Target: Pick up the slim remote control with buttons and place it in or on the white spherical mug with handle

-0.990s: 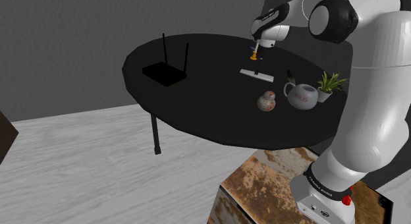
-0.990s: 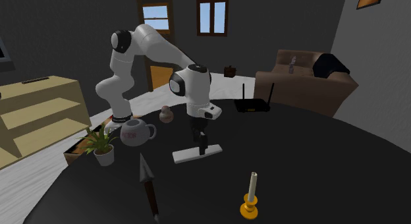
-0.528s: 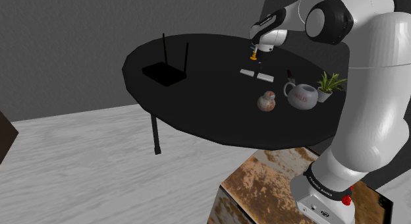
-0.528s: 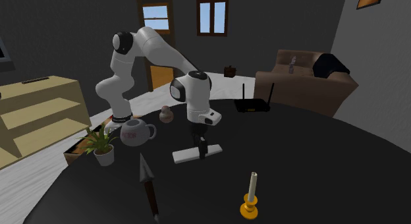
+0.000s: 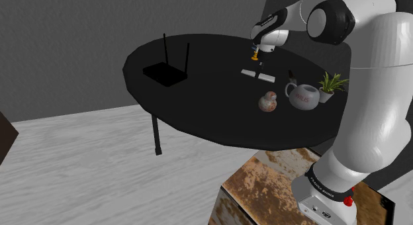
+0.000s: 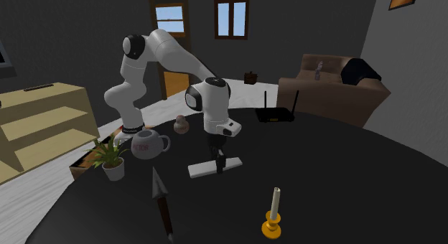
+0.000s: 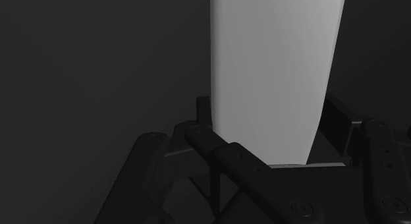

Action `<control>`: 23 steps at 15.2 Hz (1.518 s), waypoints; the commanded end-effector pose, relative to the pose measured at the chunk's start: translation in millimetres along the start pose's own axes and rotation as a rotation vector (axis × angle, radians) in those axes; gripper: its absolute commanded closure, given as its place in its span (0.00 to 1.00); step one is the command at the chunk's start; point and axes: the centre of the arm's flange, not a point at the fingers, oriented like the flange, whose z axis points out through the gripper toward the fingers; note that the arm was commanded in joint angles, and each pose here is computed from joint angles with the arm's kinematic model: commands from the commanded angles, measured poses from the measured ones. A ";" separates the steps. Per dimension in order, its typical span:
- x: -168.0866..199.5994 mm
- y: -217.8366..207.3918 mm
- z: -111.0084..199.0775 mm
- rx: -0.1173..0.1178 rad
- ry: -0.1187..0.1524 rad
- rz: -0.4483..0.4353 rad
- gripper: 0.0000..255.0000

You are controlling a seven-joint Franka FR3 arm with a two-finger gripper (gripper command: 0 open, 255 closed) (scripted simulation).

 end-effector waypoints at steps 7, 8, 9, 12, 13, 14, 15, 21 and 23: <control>-0.1 0.0 -5.2 0.000 0.000 0.000 1.00; -0.2 0.1 -10.5 0.000 0.000 0.000 1.00; -0.2 0.1 -15.8 0.000 0.000 0.000 1.00; -0.3 0.3 -31.6 0.000 0.000 0.000 1.00; -0.3 0.3 -36.9 0.000 0.000 0.000 1.00; -0.4 0.3 -42.2 0.000 0.000 0.000 1.00; -0.4 0.4 -47.4 0.000 0.000 0.000 1.00; -0.6 0.6 -79.1 0.000 0.000 0.000 1.00; -0.7 0.7 -89.7 0.000 0.000 0.000 1.00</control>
